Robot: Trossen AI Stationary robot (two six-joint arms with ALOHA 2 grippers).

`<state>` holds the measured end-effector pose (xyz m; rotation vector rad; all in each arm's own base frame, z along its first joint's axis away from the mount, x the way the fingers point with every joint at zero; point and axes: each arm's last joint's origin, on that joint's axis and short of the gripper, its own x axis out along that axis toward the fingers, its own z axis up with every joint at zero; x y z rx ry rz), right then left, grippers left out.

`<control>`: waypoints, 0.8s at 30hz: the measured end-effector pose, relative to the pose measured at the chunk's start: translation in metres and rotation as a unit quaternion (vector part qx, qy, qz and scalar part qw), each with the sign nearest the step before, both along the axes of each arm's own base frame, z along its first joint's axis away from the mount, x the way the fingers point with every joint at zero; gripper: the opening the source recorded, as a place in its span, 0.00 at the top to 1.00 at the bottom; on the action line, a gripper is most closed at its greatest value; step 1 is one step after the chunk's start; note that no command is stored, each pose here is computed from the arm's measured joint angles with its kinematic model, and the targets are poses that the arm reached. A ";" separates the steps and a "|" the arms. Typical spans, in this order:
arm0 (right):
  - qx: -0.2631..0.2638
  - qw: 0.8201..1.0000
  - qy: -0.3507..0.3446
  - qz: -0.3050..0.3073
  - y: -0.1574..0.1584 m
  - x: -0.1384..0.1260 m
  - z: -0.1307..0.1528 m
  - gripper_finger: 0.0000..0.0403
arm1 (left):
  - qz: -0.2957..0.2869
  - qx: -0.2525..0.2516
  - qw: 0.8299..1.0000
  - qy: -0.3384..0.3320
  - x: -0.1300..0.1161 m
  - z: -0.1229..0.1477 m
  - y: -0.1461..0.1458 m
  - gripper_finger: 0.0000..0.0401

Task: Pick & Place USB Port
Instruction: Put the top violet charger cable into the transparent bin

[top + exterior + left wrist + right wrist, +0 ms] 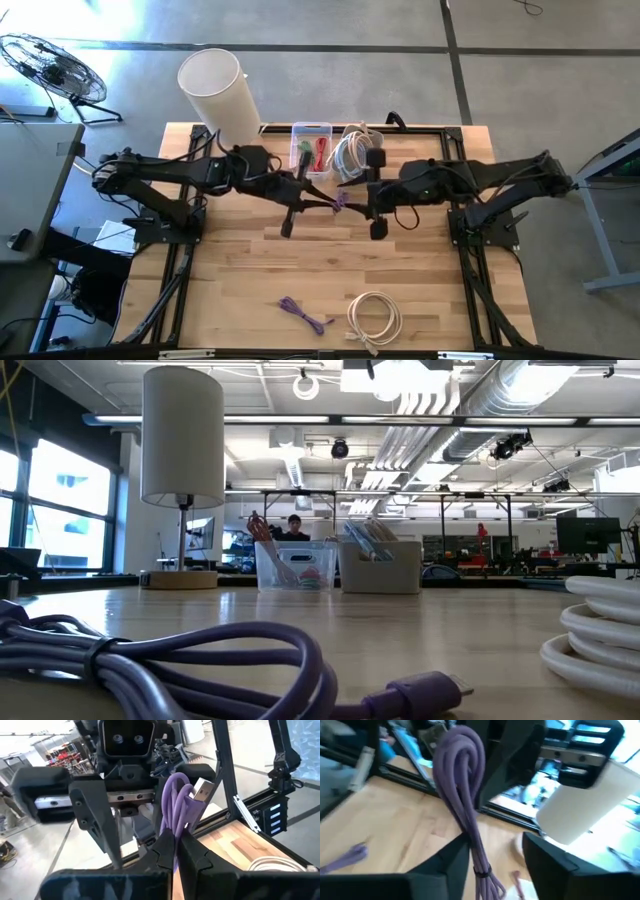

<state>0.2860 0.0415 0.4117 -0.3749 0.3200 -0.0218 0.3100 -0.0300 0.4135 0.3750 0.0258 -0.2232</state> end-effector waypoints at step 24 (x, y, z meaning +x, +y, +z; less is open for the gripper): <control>-0.016 0.983 0.011 -0.183 -0.006 -0.087 0.024 0.40 | 0.344 -0.096 0.930 0.089 -0.108 0.023 0.063 1.00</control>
